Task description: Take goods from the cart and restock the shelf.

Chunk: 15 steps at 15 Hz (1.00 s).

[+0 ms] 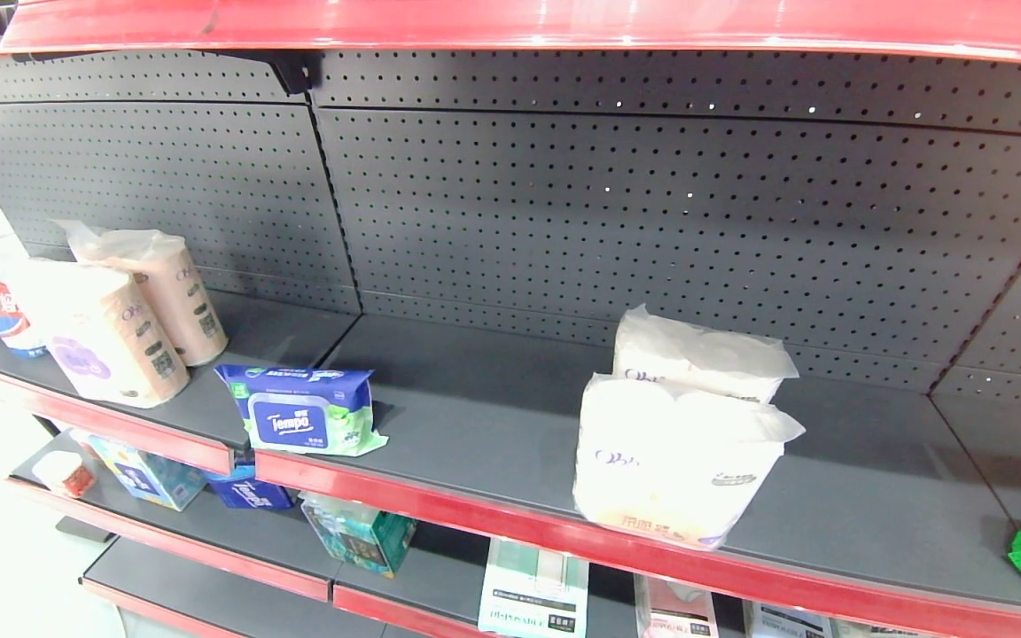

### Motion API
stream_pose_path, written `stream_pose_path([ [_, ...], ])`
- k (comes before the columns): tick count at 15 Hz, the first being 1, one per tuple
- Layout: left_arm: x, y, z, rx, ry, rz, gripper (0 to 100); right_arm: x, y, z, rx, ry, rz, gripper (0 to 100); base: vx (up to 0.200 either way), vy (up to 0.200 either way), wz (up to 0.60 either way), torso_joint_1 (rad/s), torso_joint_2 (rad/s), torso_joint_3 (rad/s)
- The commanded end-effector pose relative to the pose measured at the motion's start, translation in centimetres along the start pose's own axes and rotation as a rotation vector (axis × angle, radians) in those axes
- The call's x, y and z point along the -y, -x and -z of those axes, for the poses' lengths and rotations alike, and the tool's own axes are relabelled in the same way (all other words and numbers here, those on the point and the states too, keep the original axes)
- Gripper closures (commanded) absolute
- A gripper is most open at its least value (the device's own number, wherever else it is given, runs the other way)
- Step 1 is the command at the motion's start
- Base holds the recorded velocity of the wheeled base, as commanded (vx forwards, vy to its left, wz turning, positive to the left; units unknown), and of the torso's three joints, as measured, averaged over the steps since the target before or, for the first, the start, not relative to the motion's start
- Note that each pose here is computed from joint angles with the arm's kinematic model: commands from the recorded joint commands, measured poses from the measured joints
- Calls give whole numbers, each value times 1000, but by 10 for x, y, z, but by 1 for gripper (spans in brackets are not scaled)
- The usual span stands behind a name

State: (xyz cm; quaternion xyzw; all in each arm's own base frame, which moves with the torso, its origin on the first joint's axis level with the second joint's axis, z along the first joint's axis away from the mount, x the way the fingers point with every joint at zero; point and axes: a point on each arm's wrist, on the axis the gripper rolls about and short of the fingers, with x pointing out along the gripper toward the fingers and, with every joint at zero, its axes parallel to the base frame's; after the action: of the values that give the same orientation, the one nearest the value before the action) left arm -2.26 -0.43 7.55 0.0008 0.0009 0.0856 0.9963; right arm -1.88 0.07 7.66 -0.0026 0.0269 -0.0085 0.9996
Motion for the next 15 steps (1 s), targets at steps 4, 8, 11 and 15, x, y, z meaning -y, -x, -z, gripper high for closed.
stream_pose_path([
  [4, 0, 0, 0, -1, 0, 0, 0, 1, 4, 1, 54, -5, -26, 0, 0, 0, 0, 0, 0, 0],
  [8, 0, 0, 0, -1, 0, 0, 0, 1, 4, 1, 54, -8, -26, 0, 0, 0, 0, 0, 0, 0],
  [11, 0, 0, 0, -1, 0, -2, 0, 1, 4, 1, 54, -10, -26, 0, 0, 0, -200, 1, 1, -1],
  [15, 0, 0, 0, -1, 0, 0, 0, 1, 4, 1, 54, -10, -26, 0, 0, 0, -600, 8, 2, 5],
])
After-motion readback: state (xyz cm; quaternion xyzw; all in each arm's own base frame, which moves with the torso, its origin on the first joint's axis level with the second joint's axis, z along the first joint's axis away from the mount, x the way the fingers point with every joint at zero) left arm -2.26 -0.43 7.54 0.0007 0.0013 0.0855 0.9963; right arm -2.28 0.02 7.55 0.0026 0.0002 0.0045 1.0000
